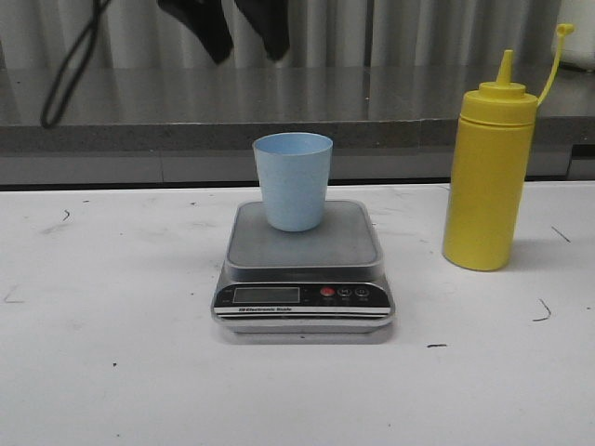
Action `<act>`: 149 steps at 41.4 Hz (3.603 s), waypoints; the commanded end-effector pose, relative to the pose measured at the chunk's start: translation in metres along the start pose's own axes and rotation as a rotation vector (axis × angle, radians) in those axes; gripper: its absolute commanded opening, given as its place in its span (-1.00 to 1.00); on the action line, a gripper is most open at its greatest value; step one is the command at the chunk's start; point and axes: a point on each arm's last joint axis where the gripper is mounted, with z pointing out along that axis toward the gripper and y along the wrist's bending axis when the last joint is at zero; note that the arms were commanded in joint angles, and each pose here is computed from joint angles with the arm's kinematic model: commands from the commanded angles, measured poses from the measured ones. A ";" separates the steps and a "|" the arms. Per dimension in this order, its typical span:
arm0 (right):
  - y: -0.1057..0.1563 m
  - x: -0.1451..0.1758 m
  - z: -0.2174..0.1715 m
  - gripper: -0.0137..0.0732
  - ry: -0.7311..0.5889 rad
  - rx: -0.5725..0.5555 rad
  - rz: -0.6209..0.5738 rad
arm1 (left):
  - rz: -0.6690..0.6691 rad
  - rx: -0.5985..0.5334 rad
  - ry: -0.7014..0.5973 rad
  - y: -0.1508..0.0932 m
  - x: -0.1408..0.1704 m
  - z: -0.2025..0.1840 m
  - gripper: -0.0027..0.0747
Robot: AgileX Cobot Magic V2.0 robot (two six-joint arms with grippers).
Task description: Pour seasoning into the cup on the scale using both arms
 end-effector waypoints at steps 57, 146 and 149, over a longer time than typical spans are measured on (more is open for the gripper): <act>-0.001 -0.012 -0.003 0.53 -0.076 0.011 -0.016 | -0.065 -0.069 -0.431 0.032 0.242 -0.196 0.15; 0.041 -0.005 0.275 0.82 -0.506 -0.088 0.026 | -0.065 -0.069 -0.431 0.032 0.242 -0.196 0.15; 0.042 -0.009 0.284 0.82 -0.515 -0.086 0.027 | -0.065 -0.069 -0.431 0.032 0.242 -0.196 0.15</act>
